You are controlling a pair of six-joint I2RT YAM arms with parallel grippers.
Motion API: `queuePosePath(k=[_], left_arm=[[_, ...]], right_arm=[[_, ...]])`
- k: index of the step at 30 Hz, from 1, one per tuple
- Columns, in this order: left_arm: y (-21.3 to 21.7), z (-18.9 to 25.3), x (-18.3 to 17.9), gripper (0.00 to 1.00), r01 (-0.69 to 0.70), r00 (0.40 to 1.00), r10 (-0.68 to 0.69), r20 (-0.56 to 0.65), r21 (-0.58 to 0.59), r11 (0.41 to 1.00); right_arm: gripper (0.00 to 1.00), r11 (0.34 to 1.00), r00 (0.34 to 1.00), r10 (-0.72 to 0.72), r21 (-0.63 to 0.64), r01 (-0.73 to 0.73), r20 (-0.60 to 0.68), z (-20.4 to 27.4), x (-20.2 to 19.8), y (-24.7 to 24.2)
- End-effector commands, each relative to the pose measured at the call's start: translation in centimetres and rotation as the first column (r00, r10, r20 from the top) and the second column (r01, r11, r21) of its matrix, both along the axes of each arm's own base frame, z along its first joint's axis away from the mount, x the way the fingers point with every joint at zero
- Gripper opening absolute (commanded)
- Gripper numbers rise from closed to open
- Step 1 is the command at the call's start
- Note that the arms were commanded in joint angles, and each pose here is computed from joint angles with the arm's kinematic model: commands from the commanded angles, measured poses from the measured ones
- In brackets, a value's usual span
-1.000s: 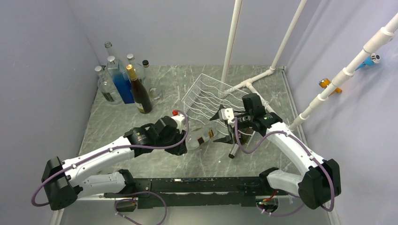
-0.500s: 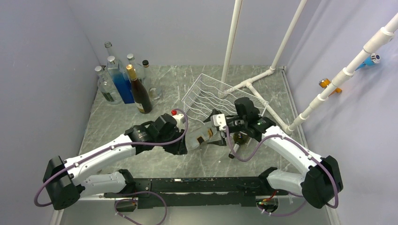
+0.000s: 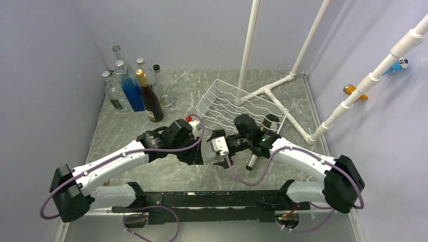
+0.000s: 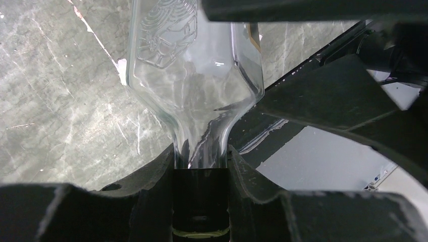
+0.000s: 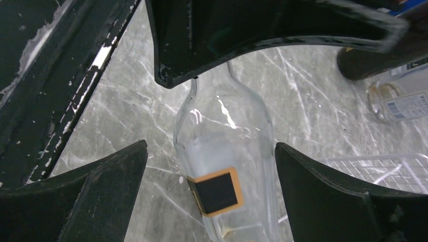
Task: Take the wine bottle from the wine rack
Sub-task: Pick up the wine bottle from the wine rack.
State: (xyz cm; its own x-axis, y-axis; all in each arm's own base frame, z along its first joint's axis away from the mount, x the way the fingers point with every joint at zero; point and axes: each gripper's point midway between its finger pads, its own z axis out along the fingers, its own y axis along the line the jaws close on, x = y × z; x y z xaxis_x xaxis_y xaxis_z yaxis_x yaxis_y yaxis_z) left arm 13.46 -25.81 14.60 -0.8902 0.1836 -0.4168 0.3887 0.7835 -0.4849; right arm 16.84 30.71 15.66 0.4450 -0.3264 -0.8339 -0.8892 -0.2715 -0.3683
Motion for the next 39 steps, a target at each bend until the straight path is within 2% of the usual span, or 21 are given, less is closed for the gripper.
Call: queuePosePath(k=[1, 10, 15, 19, 23, 27, 30, 34, 39], left_arm=[[-1.7, 3.0, 0.2, 0.00, 0.028, 0.999, -0.026, 0.018, -0.105, 0.994], [-2.0, 3.0, -0.1, 0.00, 0.057, 0.998, -0.056, 0.012, -0.118, 0.991], [-2.0, 2.8, -0.3, 0.00, 0.065, 0.998, -0.065, 0.005, -0.124, 0.990], [-1.9, 2.7, -0.2, 0.00, 0.059, 0.998, -0.059, -0.001, -0.131, 0.990], [-1.7, 2.7, -0.3, 0.12, 0.056, 0.998, -0.057, -0.003, -0.135, 0.989], [-1.5, 2.8, -0.3, 0.26, 0.046, 0.999, -0.047, 0.001, -0.141, 0.989], [-1.5, 3.0, -0.5, 0.46, 0.046, 0.999, -0.046, 0.009, -0.162, 0.986], [-1.2, 3.1, -0.6, 0.65, 0.030, 0.999, -0.026, 0.023, -0.196, 0.980], [-0.3, 3.1, -0.9, 0.78, 0.003, 0.999, 0.005, 0.038, -0.210, 0.978]], right_arm=[[1.00, 1.000, 0.995, -0.010, -0.027, 0.013, 0.101, -1.1, 0.8, 1.3], [0.96, 0.998, 0.989, 0.018, -0.070, -0.007, 0.148, -3.5, 0.3, 2.2], [0.84, 0.995, 0.988, 0.026, -0.095, -0.012, 0.149, -4.2, 0.3, 2.6], [0.65, 0.994, 0.988, 0.033, -0.104, -0.018, 0.149, -4.3, 0.3, 2.8], [0.33, 0.994, 0.988, 0.032, -0.110, -0.016, 0.148, -4.2, 0.5, 2.9], [0.16, 0.994, 0.990, 0.027, -0.104, -0.013, 0.137, -4.0, 0.5, 3.1], [0.00, 0.995, 0.993, 0.010, -0.096, 0.002, 0.119, -3.7, 0.7, 3.4], [0.00, 0.996, 0.994, 0.003, -0.086, 0.006, 0.107, -3.3, 0.6, 3.5], [0.00, 0.997, 0.997, 0.000, -0.073, 0.006, 0.079, -2.7, 0.4, 3.7]])
